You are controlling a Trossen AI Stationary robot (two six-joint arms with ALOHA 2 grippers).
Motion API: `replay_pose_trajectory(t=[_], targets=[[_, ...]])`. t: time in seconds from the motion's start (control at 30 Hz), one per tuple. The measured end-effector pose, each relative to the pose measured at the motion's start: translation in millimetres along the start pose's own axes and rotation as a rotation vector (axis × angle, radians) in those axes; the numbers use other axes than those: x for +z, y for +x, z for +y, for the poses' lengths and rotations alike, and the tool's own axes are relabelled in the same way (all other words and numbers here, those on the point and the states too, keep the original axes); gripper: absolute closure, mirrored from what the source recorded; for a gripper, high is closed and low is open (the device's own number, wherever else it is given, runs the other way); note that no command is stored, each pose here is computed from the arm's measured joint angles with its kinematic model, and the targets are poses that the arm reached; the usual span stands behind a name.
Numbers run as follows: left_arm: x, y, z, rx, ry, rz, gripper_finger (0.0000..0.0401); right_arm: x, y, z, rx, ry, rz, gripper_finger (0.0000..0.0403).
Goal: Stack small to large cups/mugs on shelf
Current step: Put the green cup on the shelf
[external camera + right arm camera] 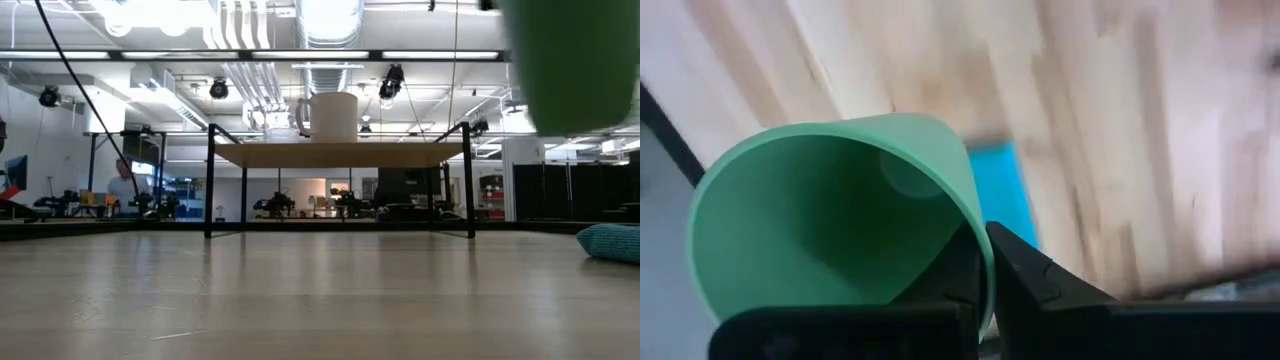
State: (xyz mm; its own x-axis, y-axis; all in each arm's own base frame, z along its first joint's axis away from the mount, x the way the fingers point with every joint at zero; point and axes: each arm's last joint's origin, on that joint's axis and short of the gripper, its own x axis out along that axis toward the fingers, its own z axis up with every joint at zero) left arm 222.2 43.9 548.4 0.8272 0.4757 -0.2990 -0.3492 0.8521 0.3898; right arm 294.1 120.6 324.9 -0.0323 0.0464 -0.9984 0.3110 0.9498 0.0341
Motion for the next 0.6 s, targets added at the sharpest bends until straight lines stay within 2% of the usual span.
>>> replay_pose_trajectory(t=[0.1,0.23,0.43,0.6], targets=[[-1,0,0,0.0,0.003,0.008,0.0321,11,-20,-17,0.043,-0.015,-0.092,0.0394],[-2,0,0,0.022,0.005,0.023,0.0321,23,-44,-47,0.015,0.018,-0.204,0.0394],[-8,-3,5,0.163,0.025,0.113,0.0321,31,-78,-99,-0.025,0.06,-0.345,0.0394],[-10,-4,4,0.168,0.027,0.138,0.0321,30,-97,-146,-0.096,0.113,-0.42,0.0394]])
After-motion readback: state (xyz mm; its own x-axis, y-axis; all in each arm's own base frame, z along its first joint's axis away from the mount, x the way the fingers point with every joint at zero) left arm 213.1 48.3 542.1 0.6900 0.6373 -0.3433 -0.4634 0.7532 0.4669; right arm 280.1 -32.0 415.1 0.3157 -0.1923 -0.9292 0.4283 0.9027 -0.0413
